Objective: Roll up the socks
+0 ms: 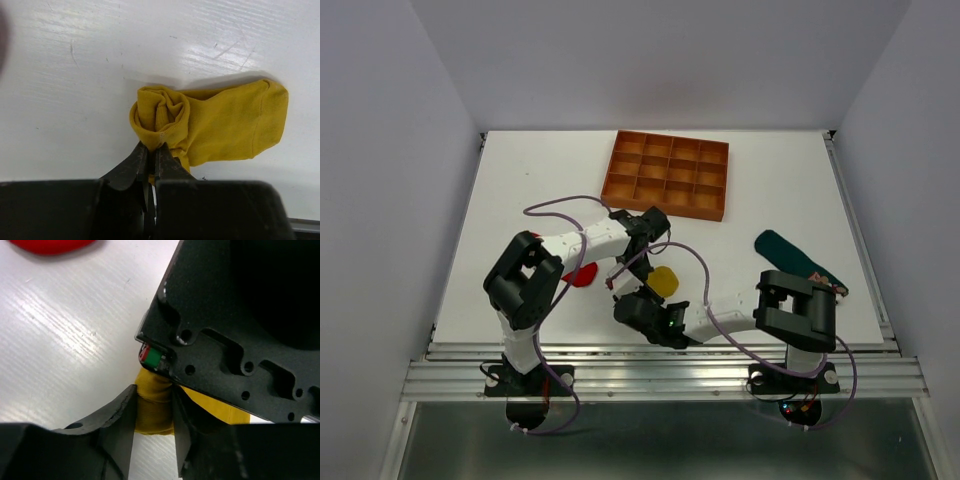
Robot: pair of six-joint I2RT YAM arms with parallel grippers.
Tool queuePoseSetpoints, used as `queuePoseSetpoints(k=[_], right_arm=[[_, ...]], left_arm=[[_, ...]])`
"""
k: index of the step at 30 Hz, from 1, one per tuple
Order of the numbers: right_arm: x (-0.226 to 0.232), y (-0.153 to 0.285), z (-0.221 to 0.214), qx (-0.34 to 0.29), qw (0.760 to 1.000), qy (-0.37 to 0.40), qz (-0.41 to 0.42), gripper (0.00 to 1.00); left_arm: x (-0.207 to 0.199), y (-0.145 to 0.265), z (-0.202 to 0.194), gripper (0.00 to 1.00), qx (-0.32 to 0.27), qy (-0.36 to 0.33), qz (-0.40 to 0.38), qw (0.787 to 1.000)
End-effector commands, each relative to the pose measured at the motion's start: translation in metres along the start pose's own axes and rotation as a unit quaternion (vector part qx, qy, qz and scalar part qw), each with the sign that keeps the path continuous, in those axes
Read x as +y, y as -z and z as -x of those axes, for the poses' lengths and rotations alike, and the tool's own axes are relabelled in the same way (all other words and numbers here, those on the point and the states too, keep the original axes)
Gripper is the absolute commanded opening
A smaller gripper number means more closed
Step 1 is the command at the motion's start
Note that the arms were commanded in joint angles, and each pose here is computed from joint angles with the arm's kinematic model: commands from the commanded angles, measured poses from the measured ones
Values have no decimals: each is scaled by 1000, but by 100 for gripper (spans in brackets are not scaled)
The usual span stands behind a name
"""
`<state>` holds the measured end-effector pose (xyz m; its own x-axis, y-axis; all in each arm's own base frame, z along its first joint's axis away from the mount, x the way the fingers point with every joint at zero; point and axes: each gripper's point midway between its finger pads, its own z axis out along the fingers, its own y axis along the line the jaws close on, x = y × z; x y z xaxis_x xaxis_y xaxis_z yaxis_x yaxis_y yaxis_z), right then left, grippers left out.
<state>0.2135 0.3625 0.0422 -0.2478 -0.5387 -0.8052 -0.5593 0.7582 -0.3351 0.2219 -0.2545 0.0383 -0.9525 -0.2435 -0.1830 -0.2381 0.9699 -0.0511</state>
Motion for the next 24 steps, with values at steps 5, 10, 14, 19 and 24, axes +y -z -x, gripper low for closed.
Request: queuePoseSetpoints(k=[5, 10, 14, 19, 24], right_arm=[[-1, -6, -39, 59, 998, 32, -19, 8], [0, -1, -42, 60, 998, -2, -13, 3], [13, 5, -43, 56, 996, -61, 26, 1], [10, 7, -41, 45, 989, -131, 59, 1], [5, 8, -25, 29, 972, -208, 103, 1]], left_arm=[[-4, 9, -3, 9, 2, 6, -8, 1000], [-8, 22, 6, 35, -23, 15, -31, 999], [-9, 31, 18, 50, -44, 25, -47, 998], [-3, 43, 39, 56, -77, 42, -63, 994], [0, 58, 68, 57, -107, 70, -111, 986]])
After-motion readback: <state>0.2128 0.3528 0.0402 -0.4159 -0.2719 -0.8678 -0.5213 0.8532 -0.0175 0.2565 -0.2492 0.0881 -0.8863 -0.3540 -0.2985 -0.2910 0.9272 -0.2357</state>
